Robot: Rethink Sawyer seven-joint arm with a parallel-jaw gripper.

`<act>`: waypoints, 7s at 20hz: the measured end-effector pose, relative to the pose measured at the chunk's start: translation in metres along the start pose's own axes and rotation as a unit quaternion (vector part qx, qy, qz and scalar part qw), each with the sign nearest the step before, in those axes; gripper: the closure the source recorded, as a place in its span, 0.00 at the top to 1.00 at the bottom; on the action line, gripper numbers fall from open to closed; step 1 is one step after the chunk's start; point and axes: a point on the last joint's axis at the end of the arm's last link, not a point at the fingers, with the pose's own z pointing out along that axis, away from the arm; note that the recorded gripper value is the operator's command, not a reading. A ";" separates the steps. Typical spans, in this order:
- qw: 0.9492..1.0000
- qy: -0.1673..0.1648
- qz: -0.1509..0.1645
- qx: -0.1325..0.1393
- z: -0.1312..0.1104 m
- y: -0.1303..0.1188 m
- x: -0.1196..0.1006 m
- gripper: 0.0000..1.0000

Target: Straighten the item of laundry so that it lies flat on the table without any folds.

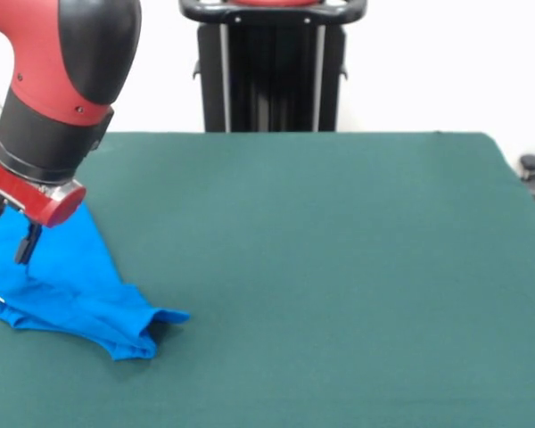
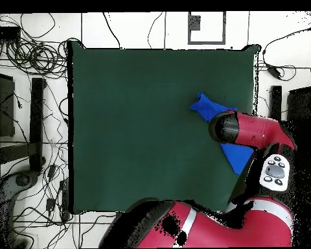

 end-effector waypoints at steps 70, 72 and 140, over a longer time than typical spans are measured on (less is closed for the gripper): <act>0.999 0.023 -0.046 -0.004 0.021 0.049 0.038 1.00; 0.999 0.023 -0.046 -0.004 0.021 0.048 0.038 1.00; 0.994 -0.027 -0.102 0.008 0.043 0.036 0.031 1.00</act>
